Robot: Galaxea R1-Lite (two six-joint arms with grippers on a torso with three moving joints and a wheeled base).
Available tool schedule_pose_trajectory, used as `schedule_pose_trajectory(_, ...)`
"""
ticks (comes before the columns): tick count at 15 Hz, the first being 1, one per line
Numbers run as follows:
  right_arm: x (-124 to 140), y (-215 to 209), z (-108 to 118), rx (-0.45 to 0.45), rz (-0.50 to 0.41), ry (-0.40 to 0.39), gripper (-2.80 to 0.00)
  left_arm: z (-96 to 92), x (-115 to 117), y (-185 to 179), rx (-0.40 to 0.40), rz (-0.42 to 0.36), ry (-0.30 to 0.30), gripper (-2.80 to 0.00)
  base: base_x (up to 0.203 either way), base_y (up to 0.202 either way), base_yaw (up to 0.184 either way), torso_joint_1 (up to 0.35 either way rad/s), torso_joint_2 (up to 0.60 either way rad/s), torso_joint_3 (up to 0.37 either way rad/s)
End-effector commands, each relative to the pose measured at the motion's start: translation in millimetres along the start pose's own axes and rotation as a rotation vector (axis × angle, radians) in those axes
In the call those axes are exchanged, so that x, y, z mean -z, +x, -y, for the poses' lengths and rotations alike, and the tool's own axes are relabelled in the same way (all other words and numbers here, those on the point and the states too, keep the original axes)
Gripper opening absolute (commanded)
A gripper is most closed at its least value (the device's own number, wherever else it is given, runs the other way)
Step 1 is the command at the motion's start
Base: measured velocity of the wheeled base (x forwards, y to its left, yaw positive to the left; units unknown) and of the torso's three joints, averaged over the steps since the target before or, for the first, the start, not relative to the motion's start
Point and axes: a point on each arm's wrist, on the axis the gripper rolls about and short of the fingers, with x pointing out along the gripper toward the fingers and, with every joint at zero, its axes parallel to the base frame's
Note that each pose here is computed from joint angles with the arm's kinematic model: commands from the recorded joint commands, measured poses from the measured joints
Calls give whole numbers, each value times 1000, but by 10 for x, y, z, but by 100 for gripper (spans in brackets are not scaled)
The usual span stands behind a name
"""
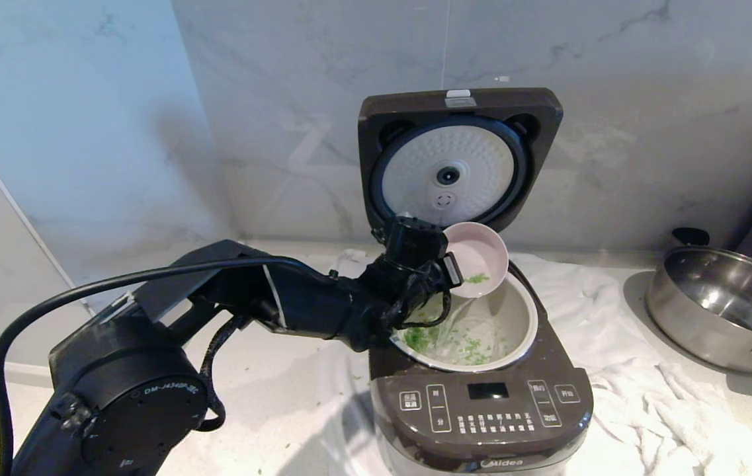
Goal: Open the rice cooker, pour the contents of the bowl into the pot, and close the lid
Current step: Pour the water from the bowl into the rice cooker
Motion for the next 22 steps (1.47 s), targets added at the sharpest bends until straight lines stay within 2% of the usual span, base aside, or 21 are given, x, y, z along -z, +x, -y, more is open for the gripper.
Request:
schedule_pose_trajectory(1,0,0,0,-1,0,0,-280,-8,-37,-26,62,167,57,-280,0,0,0,0,0,0)
schedule_pose_trajectory(3,0,0,0,-1,0,0,-280,-73,-149,-112,87,302,143,-280,0,0,0,0,0,0)
schedule_pose_trajectory(4,0,0,0,-1,0,0,-280,-129,-145,-162,86,359,215,-280,0,0,0,0,0,0)
schedule_pose_trajectory(5,0,0,0,-1,0,0,-280,-158,-158,-227,80,449,290,-280,0,0,0,0,0,0)
schedule_pose_trajectory(6,0,0,0,-1,0,0,-280,-180,-168,-288,61,553,359,-280,0,0,0,0,0,0)
schedule_pose_trajectory(7,0,0,0,-1,0,0,-280,-253,-104,-331,25,625,430,-280,0,0,0,0,0,0)
schedule_pose_trajectory(8,0,0,0,-1,0,0,-280,-348,13,-337,-22,626,505,-280,0,0,0,0,0,0)
schedule_pose_trajectory(9,0,0,0,-1,0,0,-280,-396,107,-350,-76,601,541,-280,0,0,0,0,0,0)
schedule_pose_trajectory(10,0,0,0,-1,0,0,-280,-377,127,-362,-116,607,536,-280,0,0,0,0,0,0)
schedule_pose_trajectory(18,0,0,0,-1,0,0,-280,-241,-7,-371,-95,668,514,-280,0,0,0,0,0,0)
schedule_pose_trajectory(21,0,0,0,-1,0,0,-280,-261,-181,-473,-105,692,504,-280,0,0,0,0,0,0)
schedule_pose_trajectory(22,0,0,0,-1,0,0,-280,-323,-256,-505,-126,680,507,-280,0,0,0,0,0,0)
